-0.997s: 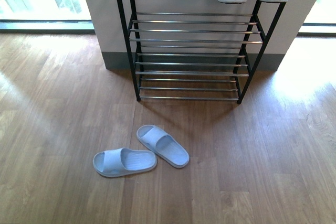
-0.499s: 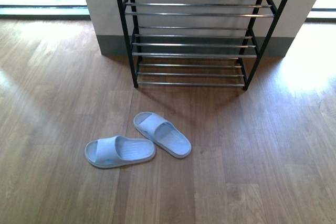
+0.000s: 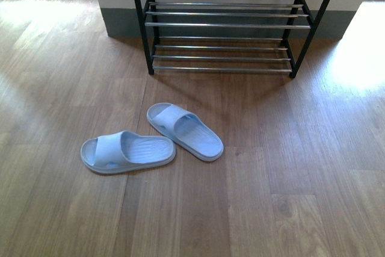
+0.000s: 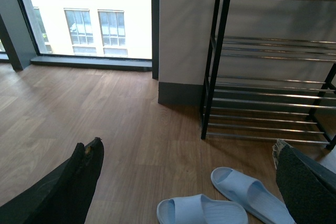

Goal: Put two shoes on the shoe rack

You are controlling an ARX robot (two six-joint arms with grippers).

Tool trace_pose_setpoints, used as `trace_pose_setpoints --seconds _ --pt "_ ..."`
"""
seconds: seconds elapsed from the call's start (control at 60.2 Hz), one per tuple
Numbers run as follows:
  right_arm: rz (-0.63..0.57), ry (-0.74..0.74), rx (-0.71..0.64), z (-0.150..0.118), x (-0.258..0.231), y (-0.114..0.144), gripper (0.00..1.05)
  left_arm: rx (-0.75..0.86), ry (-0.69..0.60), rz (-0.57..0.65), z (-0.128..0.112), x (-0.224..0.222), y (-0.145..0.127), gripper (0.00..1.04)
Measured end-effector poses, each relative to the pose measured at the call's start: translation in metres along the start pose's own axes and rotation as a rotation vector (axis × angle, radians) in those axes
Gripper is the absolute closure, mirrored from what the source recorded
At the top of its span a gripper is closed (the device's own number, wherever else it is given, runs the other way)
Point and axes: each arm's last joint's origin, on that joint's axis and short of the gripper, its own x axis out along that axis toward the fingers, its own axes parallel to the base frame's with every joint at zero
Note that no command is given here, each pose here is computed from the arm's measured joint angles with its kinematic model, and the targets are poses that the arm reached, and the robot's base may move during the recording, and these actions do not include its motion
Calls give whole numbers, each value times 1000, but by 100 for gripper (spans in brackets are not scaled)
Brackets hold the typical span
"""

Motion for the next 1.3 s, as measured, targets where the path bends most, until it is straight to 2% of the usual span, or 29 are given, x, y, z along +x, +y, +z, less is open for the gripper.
trace_pose_setpoints --seconds 1.296 --pt "1 2 0 0 0 0 9 0 0 1 0 0 0 9"
